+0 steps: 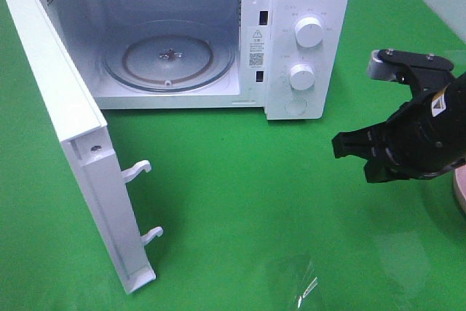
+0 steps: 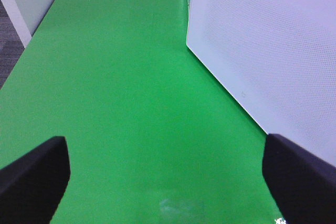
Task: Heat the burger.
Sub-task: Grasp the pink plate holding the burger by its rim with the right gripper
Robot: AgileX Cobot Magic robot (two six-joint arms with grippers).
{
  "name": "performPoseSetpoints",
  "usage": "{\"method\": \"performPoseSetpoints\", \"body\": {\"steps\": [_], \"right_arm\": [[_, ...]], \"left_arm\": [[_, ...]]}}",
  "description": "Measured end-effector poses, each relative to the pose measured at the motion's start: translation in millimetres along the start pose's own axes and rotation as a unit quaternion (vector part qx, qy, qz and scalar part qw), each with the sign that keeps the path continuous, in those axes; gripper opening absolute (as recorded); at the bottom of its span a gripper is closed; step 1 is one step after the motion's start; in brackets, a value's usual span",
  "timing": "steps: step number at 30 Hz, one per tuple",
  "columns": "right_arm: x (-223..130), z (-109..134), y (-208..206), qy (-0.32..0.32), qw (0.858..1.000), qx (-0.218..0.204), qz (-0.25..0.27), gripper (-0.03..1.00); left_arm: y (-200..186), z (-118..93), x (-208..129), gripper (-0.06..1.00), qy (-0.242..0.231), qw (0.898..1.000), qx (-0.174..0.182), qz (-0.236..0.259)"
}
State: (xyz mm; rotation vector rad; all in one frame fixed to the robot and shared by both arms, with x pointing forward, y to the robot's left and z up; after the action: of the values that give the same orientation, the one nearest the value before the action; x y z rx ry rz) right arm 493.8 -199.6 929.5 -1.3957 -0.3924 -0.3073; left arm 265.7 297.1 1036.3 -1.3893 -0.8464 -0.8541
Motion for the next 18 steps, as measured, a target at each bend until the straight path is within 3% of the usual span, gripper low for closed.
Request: {"method": "performPoseSetpoints", "body": {"steps": [5,10,11,12,13,14,15,16,17,18], "right_arm": [[3,-5,-11,-0.03,0.999,-0.025,0.017,0.11],[12,-9,-27,-0.066,0.995,-0.057,0.039,0.24],[16,-9,-32,-0.078,0.994,-0.062,0.037,0.32],[16,-9,-32,-0.078,0.994,-0.062,0.037,0.32],[20,-9,-35,-0.088,0.993,-0.066,0.036,0.44],[20,-9,-35,-0.088,0.993,-0.066,0.036,0.44],[22,-9,-37,-0.099,0.992,-0.067,0.035,0.57],[22,-9,-37,-0.099,0.992,-0.067,0.035,0.57],[23,-9,-38,-0.11,0.991,-0.068,0.035,0.72],[23,-9,-38,-0.11,0.991,-0.068,0.035,0.72]], "left_arm": [[0,0,0,0.91,0.0,1.0,0.0,0.0],[0,0,0,0.91,0.0,1.0,0.0,0.0],[0,0,0,0.91,0.0,1.0,0.0,0.0],[0,0,0,0.91,0.0,1.0,0.0,0.0],[0,0,0,0.91,0.0,1.0,0.0,0.0],[0,0,0,0.91,0.0,1.0,0.0,0.0],[0,0,0,0.91,0.0,1.0,0.0,0.0],[0,0,0,0.91,0.0,1.0,0.0,0.0],[0,0,0,0.91,0.0,1.0,0.0,0.0],[0,0,0,0.91,0.0,1.0,0.0,0.0]]}}
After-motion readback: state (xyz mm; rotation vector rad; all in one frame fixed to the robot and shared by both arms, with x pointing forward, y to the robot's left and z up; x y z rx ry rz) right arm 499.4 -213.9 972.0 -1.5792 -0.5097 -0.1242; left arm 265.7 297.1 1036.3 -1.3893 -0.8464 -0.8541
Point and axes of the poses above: a point on each arm's last joint axis where the gripper is mounted, y pointing out along that axis toward the gripper, z along the wrist's bending axis when the last joint is at zero, x = y × z, the point moved 4 cm from there along y, pointing out along that axis toward the gripper, and after that the axes turned 2 degrees about y, right-handed, at the moved point
